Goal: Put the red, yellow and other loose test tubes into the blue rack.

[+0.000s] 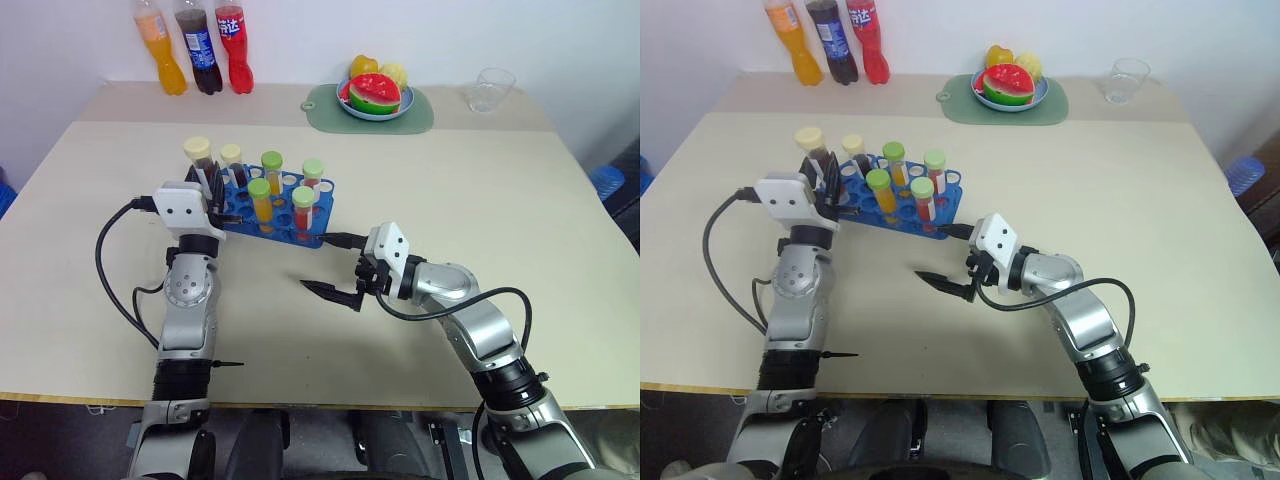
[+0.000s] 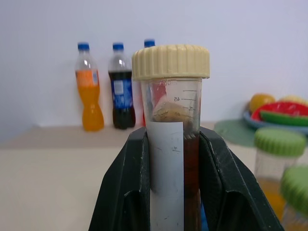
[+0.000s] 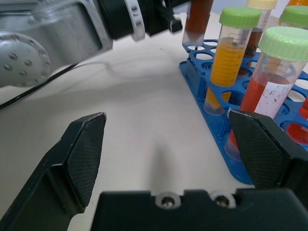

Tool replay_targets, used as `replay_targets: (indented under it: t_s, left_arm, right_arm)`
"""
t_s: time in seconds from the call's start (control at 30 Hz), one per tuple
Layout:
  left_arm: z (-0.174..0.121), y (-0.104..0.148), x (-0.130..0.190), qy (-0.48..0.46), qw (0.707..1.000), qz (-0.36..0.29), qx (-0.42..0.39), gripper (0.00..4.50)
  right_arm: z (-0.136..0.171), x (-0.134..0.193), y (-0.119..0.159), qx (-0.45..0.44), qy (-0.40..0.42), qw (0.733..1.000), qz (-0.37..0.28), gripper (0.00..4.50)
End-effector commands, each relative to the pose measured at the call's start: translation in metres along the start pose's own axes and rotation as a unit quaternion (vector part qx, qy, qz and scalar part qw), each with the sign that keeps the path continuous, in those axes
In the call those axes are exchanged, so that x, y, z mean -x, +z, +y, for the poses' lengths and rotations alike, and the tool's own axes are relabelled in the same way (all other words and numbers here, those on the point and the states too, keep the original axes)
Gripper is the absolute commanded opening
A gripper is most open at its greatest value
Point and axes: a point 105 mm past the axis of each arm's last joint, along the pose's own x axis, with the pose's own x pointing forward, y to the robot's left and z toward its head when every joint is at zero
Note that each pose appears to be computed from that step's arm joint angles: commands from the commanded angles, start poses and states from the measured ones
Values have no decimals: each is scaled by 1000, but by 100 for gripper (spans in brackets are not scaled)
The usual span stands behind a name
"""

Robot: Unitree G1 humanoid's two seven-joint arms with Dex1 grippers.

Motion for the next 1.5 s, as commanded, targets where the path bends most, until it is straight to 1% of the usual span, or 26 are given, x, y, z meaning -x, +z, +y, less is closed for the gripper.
replay_targets:
  t_s: [0.03,0.23,0.3,0.5,0.8,0.87,0.9,0.97,1.0,1.07,1.13,1.2,1.27,1.33,1.4,1.47,1.5]
  left_arm:
    - [0,10,-7,-1,1000,-28,1,76]
    - [-3,-6,-12,-12,1000,-6,0,76]
    - [-3,-10,-13,-16,1000,-2,-14,76]
    - [1,-14,-17,-12,1000,-1,-17,76]
    - [1,-22,-14,-8,1000,3,1,76]
    - [4,-21,-12,2,1000,3,18,179]
    - [6,-20,-11,3,1000,0,18,214]
    - [8,-14,-9,2,1000,-10,16,318]
    - [11,-8,-7,4,1000,-18,22,363]
    - [20,7,-2,6,999,-32,40,363]
    - [41,33,8,-5,998,-46,48,363]
    - [47,46,15,-20,998,-43,50,363]
    - [62,50,29,-51,998,0,42,363]
    - [73,48,45,-91,994,59,7,363]
    - [76,47,57,-124,987,100,-20,363]
    - [80,41,77,-167,971,163,-44,363]
    - [82,40,84,-180,965,183,-47,363]
  right_arm:
    - [3,1,11,12,0,1000,-19,450]
    - [4,1,10,10,-4,1000,-19,450]
    - [4,1,10,9,-4,1000,-19,450]
    - [3,1,9,8,-6,1000,-19,450]
    - [3,2,9,9,-8,1000,-19,450]
    - [2,2,9,10,-8,1000,-20,450]
    - [2,3,10,10,-9,1000,-21,450]
    - [0,4,12,12,-11,1000,-23,450]
    - [-2,5,14,13,-13,1000,-25,450]
    - [-7,10,19,20,-20,999,-26,450]
    - [-18,21,28,24,-38,999,-27,450]
    - [-25,31,32,22,-48,998,-26,450]
    - [-37,50,30,20,-70,997,-6,450]
    - [-52,74,25,16,-98,995,22,450]
    - [-63,94,19,11,-117,992,46,450]
    - [-74,122,12,1,-139,987,78,450]
    - [-78,132,10,-2,-146,985,88,450]
